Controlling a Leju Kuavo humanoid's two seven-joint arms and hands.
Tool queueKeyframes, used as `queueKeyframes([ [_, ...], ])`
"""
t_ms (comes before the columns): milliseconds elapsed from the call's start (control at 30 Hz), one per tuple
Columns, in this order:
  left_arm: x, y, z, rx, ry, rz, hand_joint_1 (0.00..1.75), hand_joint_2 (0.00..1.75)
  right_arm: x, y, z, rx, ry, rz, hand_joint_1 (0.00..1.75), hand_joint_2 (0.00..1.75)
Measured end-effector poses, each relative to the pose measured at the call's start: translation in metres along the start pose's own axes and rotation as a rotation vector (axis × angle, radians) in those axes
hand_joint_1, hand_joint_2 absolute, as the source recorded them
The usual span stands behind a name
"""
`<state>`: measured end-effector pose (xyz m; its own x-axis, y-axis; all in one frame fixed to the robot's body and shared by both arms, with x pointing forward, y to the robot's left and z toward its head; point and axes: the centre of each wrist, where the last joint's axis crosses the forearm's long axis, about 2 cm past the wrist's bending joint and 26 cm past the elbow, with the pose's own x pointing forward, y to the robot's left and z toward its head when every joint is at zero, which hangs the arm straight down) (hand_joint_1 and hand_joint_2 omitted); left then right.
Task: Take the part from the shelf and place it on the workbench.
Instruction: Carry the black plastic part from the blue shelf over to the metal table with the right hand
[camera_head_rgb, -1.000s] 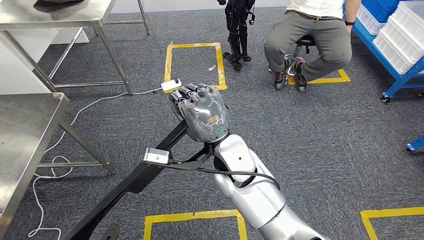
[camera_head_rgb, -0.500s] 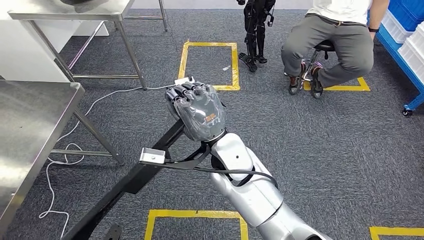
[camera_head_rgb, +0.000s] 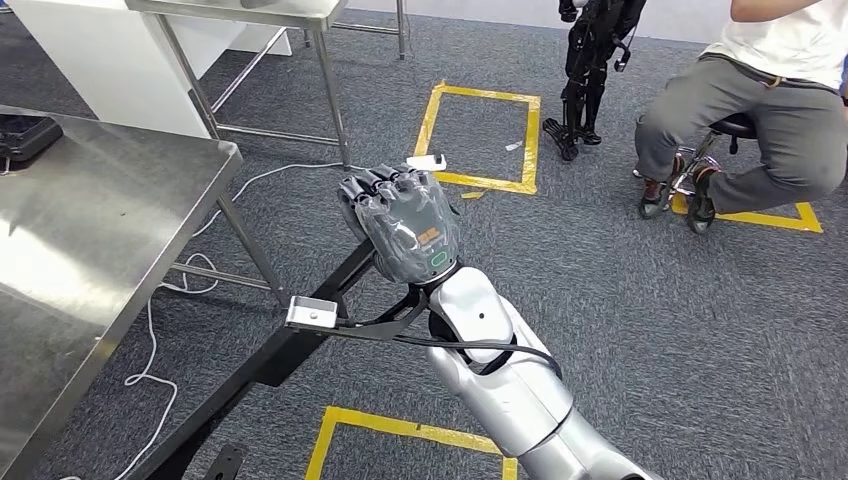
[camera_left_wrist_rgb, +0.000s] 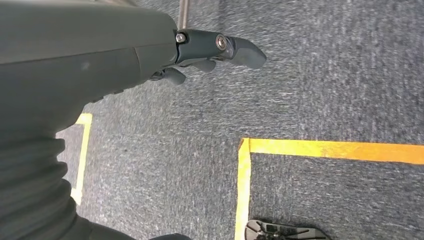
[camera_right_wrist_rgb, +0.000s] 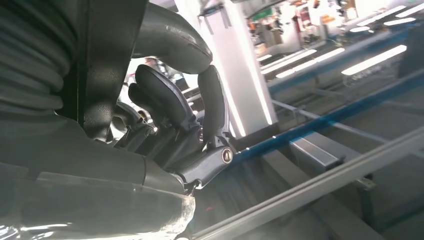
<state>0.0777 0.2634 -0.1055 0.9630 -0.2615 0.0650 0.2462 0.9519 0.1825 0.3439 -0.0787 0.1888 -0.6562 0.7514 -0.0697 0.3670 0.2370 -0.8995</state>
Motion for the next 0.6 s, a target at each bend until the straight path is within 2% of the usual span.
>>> queueKeyframes([
  [600,-0.0015,-0.0010,0.0000,0.001,0.001,-0.012,0.00,1.75,0.0026,-0.0054,-0.0048,-0.008,-0.004,0.010,1.75,1.75],
])
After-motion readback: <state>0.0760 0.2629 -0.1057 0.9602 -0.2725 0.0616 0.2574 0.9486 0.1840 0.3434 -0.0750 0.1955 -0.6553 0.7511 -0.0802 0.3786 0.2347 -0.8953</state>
